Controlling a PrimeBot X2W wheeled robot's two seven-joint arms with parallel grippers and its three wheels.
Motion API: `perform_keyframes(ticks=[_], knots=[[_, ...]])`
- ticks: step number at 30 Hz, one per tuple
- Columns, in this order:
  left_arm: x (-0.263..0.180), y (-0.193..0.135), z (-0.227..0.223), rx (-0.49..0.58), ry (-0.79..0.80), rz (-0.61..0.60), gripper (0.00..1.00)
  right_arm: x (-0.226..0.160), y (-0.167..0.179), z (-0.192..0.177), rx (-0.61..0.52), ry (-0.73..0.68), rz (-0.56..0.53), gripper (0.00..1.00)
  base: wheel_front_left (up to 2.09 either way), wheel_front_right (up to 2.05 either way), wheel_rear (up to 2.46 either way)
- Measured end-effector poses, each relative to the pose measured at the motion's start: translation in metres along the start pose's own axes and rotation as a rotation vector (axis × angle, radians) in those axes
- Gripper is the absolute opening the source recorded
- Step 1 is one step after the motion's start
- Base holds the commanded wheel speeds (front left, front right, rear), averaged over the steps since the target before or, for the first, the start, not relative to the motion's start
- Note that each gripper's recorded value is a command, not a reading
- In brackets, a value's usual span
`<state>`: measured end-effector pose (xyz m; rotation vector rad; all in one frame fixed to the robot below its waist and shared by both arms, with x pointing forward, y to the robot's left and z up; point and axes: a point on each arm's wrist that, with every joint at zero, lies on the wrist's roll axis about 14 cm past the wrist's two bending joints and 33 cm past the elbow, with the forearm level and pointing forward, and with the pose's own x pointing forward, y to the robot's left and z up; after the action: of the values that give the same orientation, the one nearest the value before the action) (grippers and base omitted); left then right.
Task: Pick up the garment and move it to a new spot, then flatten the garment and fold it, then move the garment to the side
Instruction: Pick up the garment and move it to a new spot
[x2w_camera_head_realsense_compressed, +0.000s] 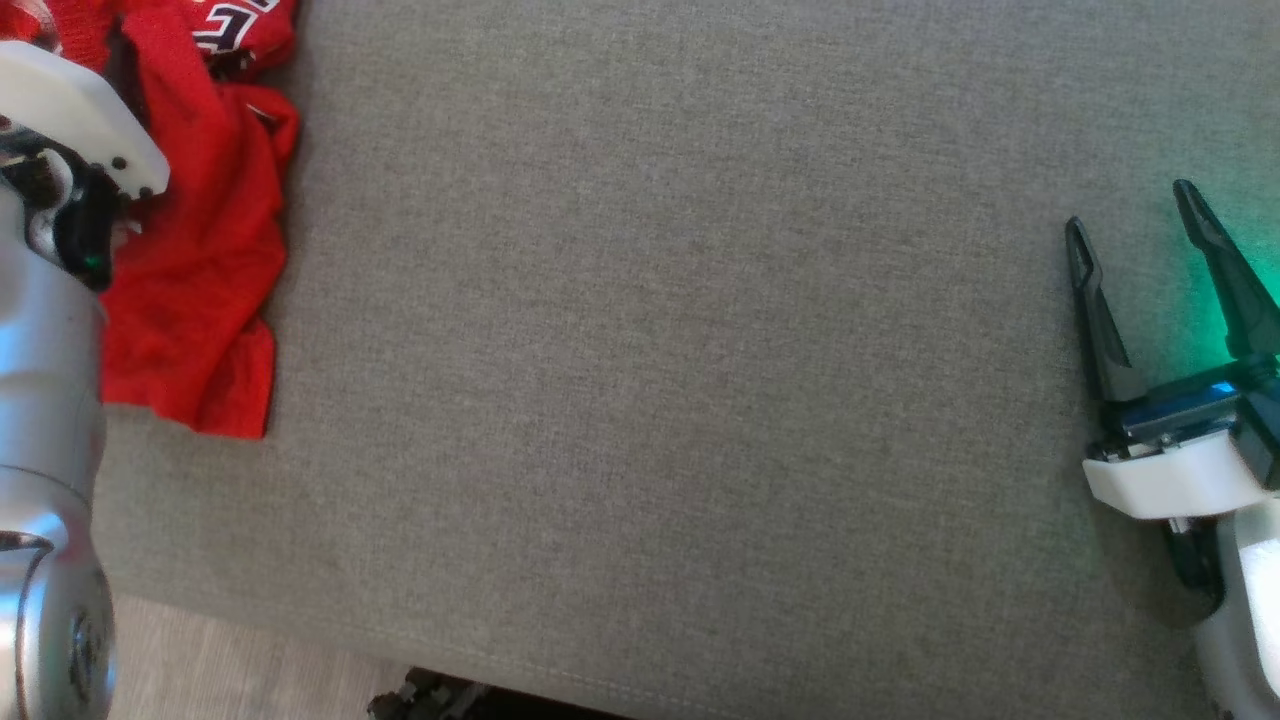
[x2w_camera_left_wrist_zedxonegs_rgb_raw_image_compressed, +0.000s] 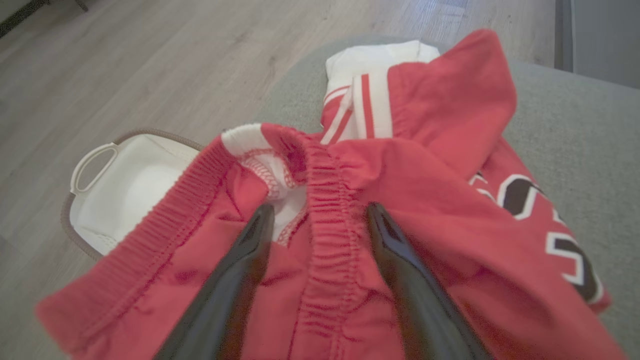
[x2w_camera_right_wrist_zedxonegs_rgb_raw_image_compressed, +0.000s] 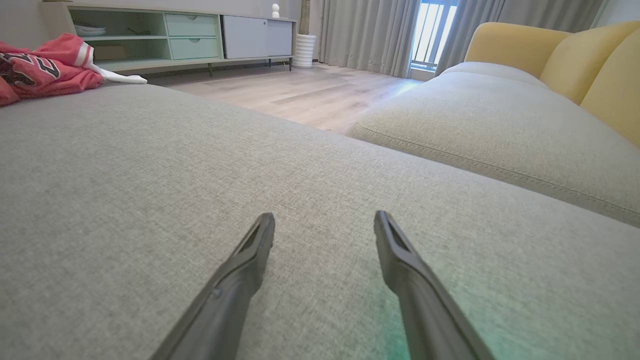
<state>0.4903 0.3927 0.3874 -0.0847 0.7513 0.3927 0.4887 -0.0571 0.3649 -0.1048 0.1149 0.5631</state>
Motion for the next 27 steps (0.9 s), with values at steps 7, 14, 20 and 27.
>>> perform_keyframes(ticks=[7, 14, 20, 27], knots=[[-0.007, 0.006, 0.028, 0.050, -0.147, 0.012, 0.00, 0.001, 0.001, 0.005, -0.001, -0.003, -0.004, 1.00, 0.00, 0.00, 0.00], [-0.049, 0.008, 0.102, 0.122, -0.359, 0.001, 0.00, -0.008, 0.011, 0.025, 0.006, -0.004, -0.012, 1.00, 0.00, 0.00, 0.00], [-0.117, -0.024, 0.175, 0.202, -0.583, -0.092, 0.00, -0.024, 0.029, 0.075, 0.029, -0.092, -0.032, 1.00, 0.00, 0.00, 0.00], [-0.203, -0.097, 0.230, 0.383, -0.819, -0.266, 0.00, -0.066, 0.027, 0.112, 0.081, -0.170, -0.123, 1.00, 0.00, 0.00, 0.00]])
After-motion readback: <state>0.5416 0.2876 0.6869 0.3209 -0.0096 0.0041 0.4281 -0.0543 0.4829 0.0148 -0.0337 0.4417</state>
